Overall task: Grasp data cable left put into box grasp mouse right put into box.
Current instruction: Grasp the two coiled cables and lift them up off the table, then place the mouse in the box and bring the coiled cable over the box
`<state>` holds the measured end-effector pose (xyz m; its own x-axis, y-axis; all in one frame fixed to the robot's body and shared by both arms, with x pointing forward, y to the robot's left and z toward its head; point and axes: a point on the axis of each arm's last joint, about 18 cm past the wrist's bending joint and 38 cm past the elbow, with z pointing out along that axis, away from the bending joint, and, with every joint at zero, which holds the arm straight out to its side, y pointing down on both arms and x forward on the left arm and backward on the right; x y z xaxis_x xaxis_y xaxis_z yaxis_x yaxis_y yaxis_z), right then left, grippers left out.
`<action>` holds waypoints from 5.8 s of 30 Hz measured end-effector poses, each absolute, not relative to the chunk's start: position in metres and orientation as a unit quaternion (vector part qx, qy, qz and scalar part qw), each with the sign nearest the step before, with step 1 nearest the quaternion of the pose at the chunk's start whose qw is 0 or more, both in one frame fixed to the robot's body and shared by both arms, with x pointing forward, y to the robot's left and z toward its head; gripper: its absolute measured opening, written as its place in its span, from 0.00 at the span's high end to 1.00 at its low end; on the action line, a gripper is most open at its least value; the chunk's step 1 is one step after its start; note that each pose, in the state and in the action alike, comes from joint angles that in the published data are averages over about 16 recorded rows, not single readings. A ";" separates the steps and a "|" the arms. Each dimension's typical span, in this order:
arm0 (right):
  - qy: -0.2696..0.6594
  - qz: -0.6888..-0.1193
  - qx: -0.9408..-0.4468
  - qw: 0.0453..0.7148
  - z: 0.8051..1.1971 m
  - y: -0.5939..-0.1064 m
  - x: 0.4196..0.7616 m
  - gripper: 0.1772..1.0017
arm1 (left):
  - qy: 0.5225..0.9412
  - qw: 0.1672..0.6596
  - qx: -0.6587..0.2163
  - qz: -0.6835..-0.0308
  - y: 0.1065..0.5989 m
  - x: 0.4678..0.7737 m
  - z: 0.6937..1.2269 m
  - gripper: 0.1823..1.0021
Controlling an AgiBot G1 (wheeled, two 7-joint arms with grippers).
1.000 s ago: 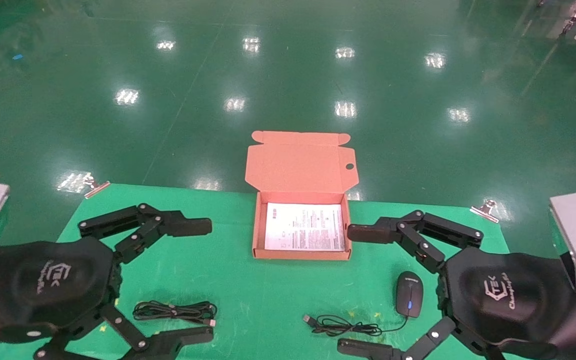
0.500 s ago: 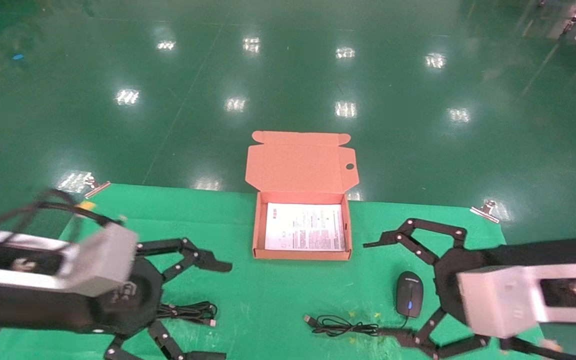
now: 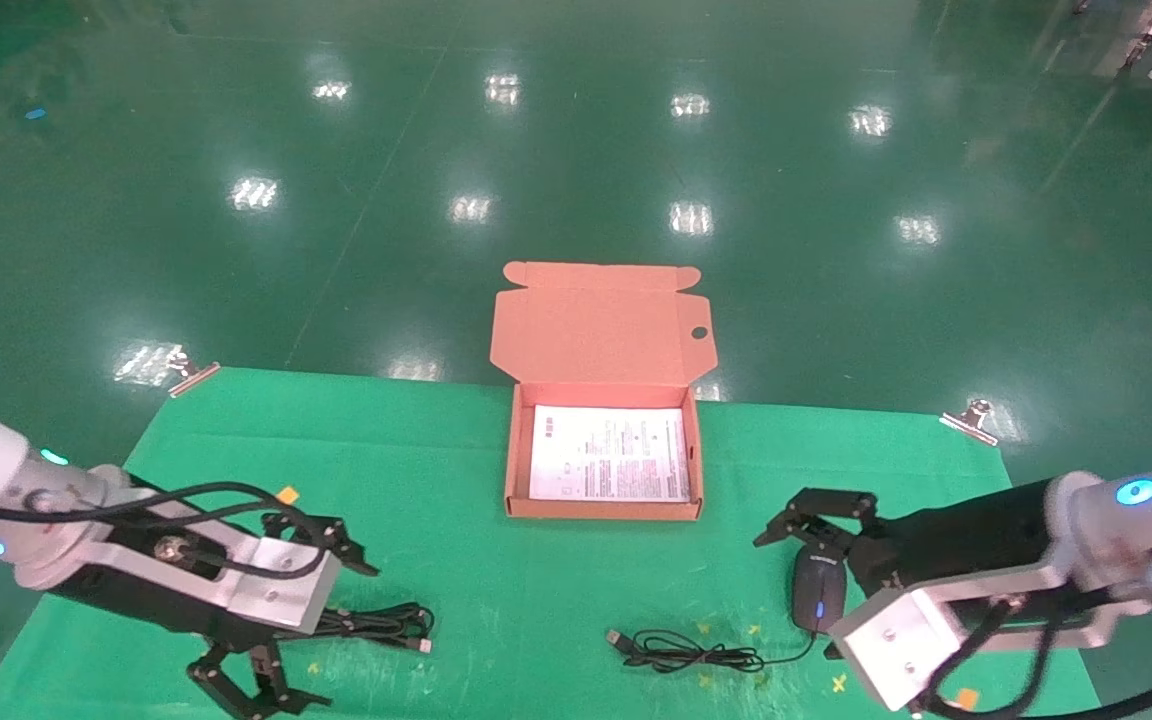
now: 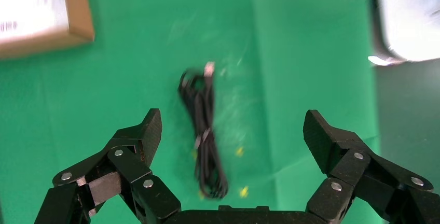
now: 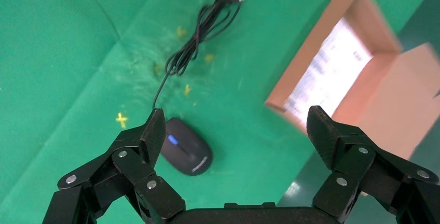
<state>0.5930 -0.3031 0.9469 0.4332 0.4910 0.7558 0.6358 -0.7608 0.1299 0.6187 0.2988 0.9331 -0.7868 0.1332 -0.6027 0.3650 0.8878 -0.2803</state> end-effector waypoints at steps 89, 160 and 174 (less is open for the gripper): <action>-0.203 -0.364 -0.904 0.100 0.817 -0.269 0.699 0.64 | 0.933 0.321 -0.036 -0.161 0.327 0.712 0.835 0.66; -0.191 -0.597 -0.732 0.267 1.081 -0.175 0.732 0.97 | 0.807 0.583 -0.013 -0.090 0.330 0.717 1.045 0.94; -0.183 -0.562 -0.756 0.282 1.032 -0.158 0.743 0.97 | 0.813 0.577 -0.051 -0.067 0.351 0.705 1.039 0.94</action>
